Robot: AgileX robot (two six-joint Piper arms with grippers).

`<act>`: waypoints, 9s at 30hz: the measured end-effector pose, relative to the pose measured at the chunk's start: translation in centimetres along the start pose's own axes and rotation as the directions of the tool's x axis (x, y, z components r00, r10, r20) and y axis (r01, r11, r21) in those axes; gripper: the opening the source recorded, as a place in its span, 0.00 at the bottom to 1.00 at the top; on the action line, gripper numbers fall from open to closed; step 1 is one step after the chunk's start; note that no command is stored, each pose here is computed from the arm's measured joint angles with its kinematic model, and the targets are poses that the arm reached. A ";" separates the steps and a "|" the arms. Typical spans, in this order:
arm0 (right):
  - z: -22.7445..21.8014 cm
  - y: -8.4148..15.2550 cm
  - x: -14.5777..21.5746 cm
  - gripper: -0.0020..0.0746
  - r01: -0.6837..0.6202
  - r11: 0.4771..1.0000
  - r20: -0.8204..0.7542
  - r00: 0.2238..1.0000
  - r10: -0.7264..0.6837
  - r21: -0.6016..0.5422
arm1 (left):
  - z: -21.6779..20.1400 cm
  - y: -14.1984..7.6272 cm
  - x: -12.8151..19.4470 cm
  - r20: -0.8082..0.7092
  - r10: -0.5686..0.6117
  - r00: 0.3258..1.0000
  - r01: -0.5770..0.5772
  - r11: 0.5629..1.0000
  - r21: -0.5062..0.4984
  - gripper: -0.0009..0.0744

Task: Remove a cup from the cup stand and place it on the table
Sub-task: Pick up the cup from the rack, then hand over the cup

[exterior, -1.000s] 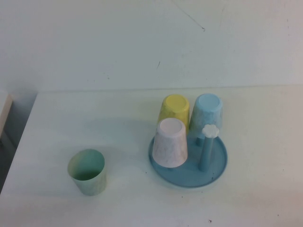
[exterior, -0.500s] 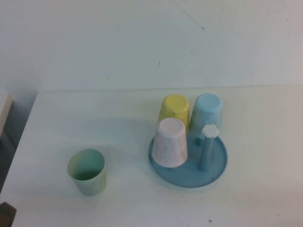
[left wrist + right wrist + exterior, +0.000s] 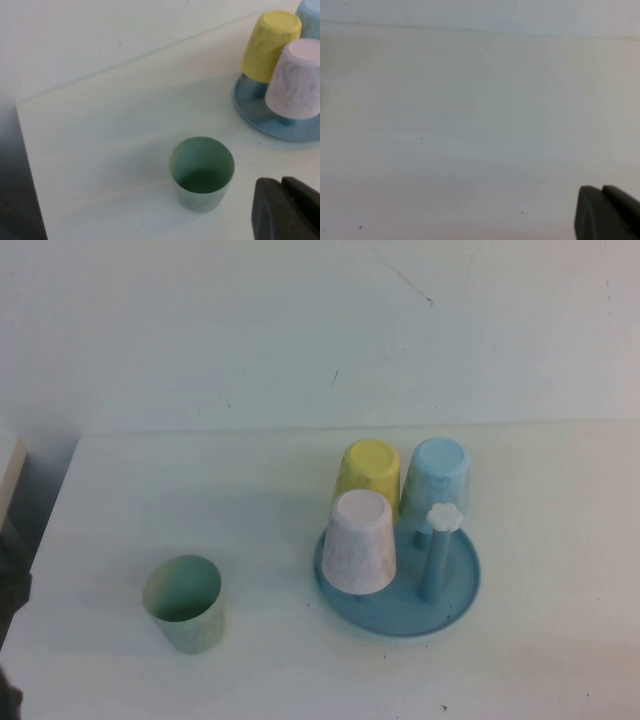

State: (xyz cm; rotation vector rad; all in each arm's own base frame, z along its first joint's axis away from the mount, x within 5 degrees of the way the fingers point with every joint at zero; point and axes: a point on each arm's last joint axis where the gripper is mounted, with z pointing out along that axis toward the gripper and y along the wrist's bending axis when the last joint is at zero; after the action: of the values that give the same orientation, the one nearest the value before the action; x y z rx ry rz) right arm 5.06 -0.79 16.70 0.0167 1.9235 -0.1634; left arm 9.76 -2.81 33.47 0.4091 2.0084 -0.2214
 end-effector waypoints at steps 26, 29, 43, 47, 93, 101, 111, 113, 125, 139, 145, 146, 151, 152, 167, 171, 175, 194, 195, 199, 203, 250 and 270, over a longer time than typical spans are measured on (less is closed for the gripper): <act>0.0 0.0 0.0 0.02 0.000 1.000 0.000 1.000 0.000 0.000 | 16.5 -3.4 -9.9 -0.474 0.340 0.812 -0.242 0.936 0.256 0.01; 0.0 0.0 0.0 0.02 0.000 1.000 0.000 1.000 0.000 0.000 | 18.1 -4.0 -10.6 -0.528 0.309 0.791 -0.214 0.948 0.234 0.02; 0.0 0.0 0.0 0.02 0.000 1.000 0.000 1.000 0.000 0.000 | 24.7 -5.9 -12.5 -0.618 0.206 0.759 -0.069 0.969 0.239 0.89; 0.0 0.0 0.0 0.02 0.000 1.000 0.000 1.000 0.000 0.000 | 26.1 -7.1 -13.4 -0.614 0.188 0.767 -0.018 0.962 0.273 0.92; 0.0 0.0 0.0 0.02 0.000 1.000 0.000 1.000 0.000 0.000 | 28.9 -11.9 -12.0 -0.681 0.212 0.701 -0.055 0.968 0.246 0.93; 0.0 0.0 0.0 0.02 0.000 1.000 0.000 1.000 0.000 0.000 | 31.3 -12.3 -9.8 -0.727 0.218 0.651 -0.051 0.968 0.244 0.93; 0.0 0.0 0.0 0.02 0.000 1.000 0.000 1.000 0.000 0.000 | 32.4 -12.4 -8.7 -0.747 0.220 0.627 -0.050 0.969 0.243 0.93; 0.0 0.0 0.0 0.02 0.000 1.000 0.000 1.000 0.000 0.000 | 32.5 -12.4 -8.7 -0.747 0.221 0.627 -0.054 0.969 0.241 0.88; 0.0 0.0 0.0 0.02 0.000 1.000 0.000 1.000 0.000 0.000 | 32.1 -12.2 -9.7 -0.724 0.224 0.652 -0.074 0.969 0.234 0.76; 0.0 0.0 0.0 0.02 0.000 1.000 0.000 1.000 0.000 0.000 | 21.8 -10.5 -17.3 -0.528 0.182 0.829 -0.067 0.971 0.230 0.76; 0.0 0.0 0.0 0.02 0.000 1.000 0.000 1.000 0.000 0.000 | 20.9 -10.0 -13.3 -0.626 0.194 0.755 -0.056 0.971 0.232 0.76; 0.0 0.0 0.0 0.02 0.000 1.000 0.000 1.000 0.000 0.000 | 21.1 -10.0 -12.0 -0.645 0.188 0.741 -0.043 0.972 0.233 0.76; 0.0 -0.1 0.0 0.02 0.050 0.999 -0.001 0.999 -0.050 0.011 | 21.3 -10.5 -5.6 -0.709 0.113 0.697 0.090 0.966 0.243 0.76; 0.0 -0.2 0.0 0.02 0.089 0.996 -0.002 0.996 -0.088 0.022 | 21.2 -10.5 -4.7 -0.714 0.097 0.693 0.114 0.964 0.242 0.76; -0.1 -1.2 0.0 0.02 0.410 0.905 -0.058 0.912 -0.406 0.117 | 15.7 -10.7 -6.0 -0.564 -0.179 0.806 0.409 0.857 0.313 0.76; -0.1 -1.2 0.0 0.02 0.413 0.903 -0.059 0.911 -0.409 0.117 | 15.8 -10.1 -6.7 -0.574 -0.253 0.779 0.506 0.795 0.336 0.76; -0.1 -1.2 0.0 0.02 0.413 0.903 -0.059 0.911 -0.409 0.118 | 16.0 -8.4 -7.6 -0.567 -0.338 0.751 0.600 0.708 0.373 0.76; -0.1 -1.6 -0.1 0.02 0.497 0.854 -0.078 0.868 -0.490 0.155 | 20.4 -2.6 -7.4 -0.662 -0.527 0.533 0.830 0.173 0.531 0.76; -0.1 -1.5 -0.2 0.02 0.492 0.856 -0.065 0.870 -0.488 0.158 | 20.4 -2.7 -7.4 -0.661 -0.524 0.537 0.828 0.176 0.533 0.76; -0.1 -1.2 -1.2 0.02 0.428 0.887 0.058 0.895 -0.443 0.172 | 20.4 -2.8 -7.4 -0.646 -0.512 0.566 0.808 0.191 0.557 0.76; -0.2 -0.9 -1.8 0.02 0.399 0.900 0.140 0.895 -0.424 0.174 | 20.4 -2.9 -7.4 -0.641 -0.508 0.576 0.802 0.197 0.564 0.76; 9.6 12.5 -12.1 0.53 0.002 0.547 0.141 0.967 0.211 -0.837 | 25.2 -2.4 -4.1 -0.800 -0.550 0.240 0.962 0.026 0.270 0.76; 16.4 18.3 -13.5 0.69 -0.070 0.258 -0.030 0.987 0.156 -0.964 | 25.3 -2.4 -4.1 -0.797 -0.554 0.240 0.962 0.024 0.273 0.76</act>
State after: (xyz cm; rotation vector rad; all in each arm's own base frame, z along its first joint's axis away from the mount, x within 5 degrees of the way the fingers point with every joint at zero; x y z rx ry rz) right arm 26.76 16.23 21.77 -0.6876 1.6283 1.1683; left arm 31.47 -14.12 25.57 -0.3821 2.3223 -2.0328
